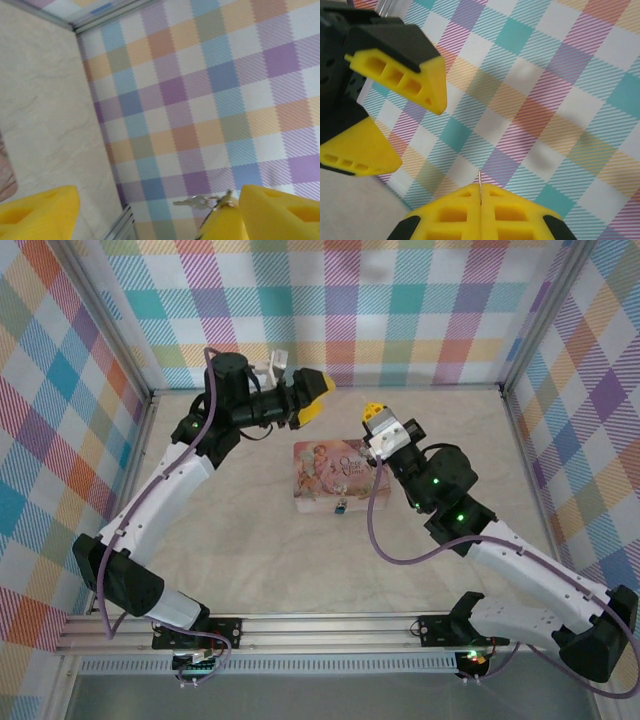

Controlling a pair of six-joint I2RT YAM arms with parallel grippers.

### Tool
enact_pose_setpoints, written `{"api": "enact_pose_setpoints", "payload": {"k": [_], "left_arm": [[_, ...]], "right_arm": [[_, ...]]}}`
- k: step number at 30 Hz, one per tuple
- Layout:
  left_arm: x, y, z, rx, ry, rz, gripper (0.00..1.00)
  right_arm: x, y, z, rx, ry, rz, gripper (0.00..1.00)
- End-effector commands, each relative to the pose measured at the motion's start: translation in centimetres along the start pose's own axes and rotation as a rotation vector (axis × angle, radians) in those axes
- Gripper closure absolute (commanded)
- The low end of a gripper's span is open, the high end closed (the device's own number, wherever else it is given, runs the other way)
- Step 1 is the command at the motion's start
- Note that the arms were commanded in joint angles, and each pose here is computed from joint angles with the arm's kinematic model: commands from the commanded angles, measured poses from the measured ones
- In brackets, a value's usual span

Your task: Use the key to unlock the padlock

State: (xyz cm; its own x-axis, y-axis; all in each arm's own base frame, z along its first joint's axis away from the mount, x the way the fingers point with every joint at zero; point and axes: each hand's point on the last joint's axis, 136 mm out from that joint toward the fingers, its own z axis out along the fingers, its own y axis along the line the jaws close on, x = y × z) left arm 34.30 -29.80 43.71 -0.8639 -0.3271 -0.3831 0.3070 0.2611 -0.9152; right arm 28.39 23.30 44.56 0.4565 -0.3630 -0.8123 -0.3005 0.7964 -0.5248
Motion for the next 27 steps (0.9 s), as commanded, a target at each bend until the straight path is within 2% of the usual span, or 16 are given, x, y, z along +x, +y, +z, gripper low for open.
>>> {"api": "enact_pose_setpoints", "payload": {"k": [1, 4, 6, 13, 20, 27], "left_arm": [[0.3, -2.8, 0.1, 0.031, 0.008, 0.039, 0.21], [0.7, -4.1, 0.7, 0.052, 0.025, 0.051, 0.21], [1.4, -4.1, 1.4, 0.037, 0.052, 0.040, 0.17], [3.1, -4.7, 3.1, 0.027, 0.107, 0.041, 0.19], [3.2, -5.0, 2.8, 0.021, 0.098, 0.049, 0.35], [3.3, -4.7, 2.5, -0.002, 0.091, 0.053, 0.57]], "right_arm": [[-1.6, -0.8, 0.0, 0.050, -0.059, -0.048, 1.00], [-1.8, -0.4, 0.1, 0.041, -0.068, -0.063, 1.00], [-2.0, -0.1, 0.1, 0.036, -0.074, -0.072, 1.00], [-2.4, 0.3, 0.3, 0.037, -0.079, -0.110, 1.00], [-2.2, 0.5, 0.6, 0.040, -0.066, -0.124, 1.00], [-1.9, 0.8, 0.8, 0.035, -0.055, -0.133, 1.00]]}}
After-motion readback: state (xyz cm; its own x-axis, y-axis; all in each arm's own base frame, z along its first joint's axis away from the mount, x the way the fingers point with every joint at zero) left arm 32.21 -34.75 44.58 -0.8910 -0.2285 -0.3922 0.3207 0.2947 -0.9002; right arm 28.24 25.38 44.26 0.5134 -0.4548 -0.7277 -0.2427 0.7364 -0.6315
